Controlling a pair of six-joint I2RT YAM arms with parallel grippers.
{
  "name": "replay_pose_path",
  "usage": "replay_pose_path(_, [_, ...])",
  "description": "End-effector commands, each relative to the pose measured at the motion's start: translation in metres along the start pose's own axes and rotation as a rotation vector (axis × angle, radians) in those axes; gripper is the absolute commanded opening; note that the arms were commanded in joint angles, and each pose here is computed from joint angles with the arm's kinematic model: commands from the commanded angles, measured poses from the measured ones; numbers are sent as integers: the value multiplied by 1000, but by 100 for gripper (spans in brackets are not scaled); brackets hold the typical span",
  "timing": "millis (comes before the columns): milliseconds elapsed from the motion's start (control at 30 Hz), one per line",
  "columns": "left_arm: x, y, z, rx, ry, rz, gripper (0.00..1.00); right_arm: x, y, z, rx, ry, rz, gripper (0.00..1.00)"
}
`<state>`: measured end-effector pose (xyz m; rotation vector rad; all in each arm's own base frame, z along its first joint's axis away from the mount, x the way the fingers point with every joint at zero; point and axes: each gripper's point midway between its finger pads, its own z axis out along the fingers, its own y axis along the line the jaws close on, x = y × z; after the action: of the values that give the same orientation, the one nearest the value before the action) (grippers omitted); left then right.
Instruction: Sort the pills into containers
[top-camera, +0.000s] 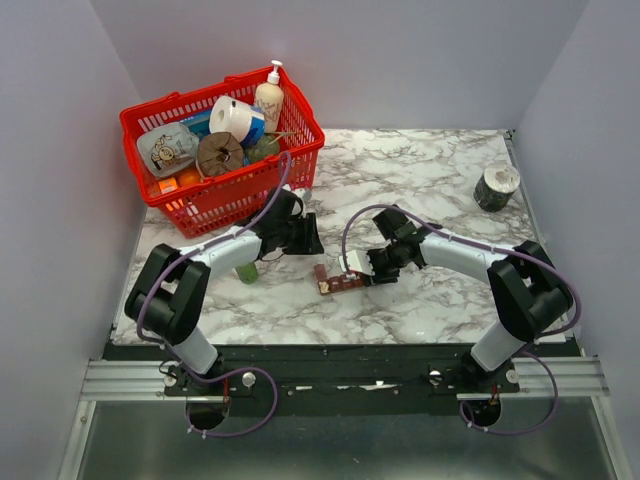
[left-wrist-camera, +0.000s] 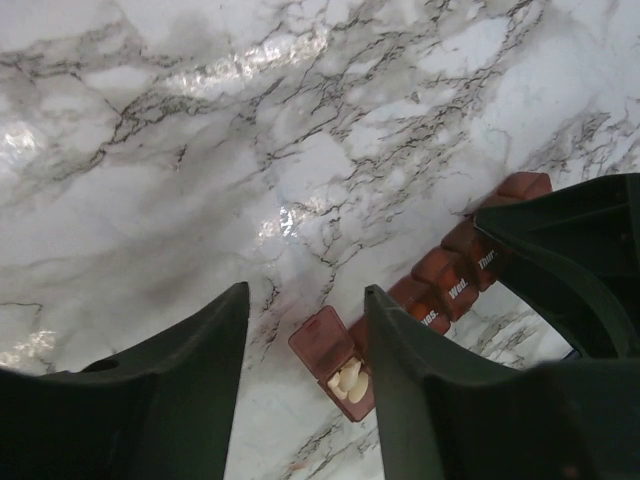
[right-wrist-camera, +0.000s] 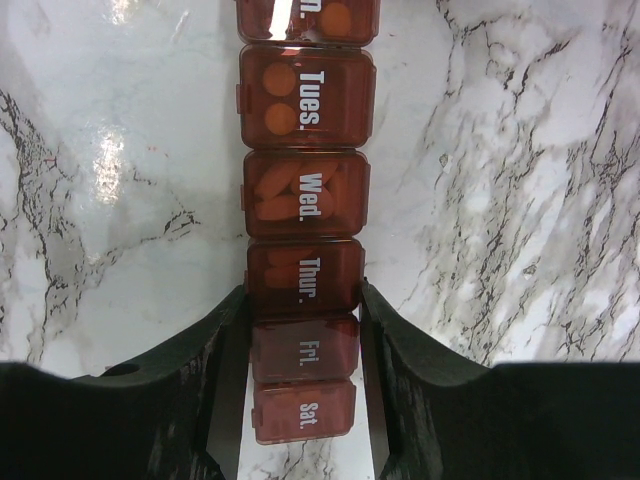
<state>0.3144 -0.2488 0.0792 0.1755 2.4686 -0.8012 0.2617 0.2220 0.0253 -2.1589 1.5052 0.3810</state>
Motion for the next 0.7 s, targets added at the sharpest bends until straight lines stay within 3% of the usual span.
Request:
replay_pose_path(0, [5, 9, 11, -44, 21, -9, 53, 7, 9, 4, -8, 21, 29, 27])
replay_pose_path(367, [24, 4, 29, 19, 108, -24, 32, 9, 12, 7, -19, 22, 40, 27])
replay_pose_path(500, [28, -4, 26, 69, 131, -23, 16, 10, 13, 8, -23, 25, 45, 27])
replay_pose_path(667, [29, -16, 14, 121, 117, -24, 13, 11, 11, 9, -17, 31, 57, 27])
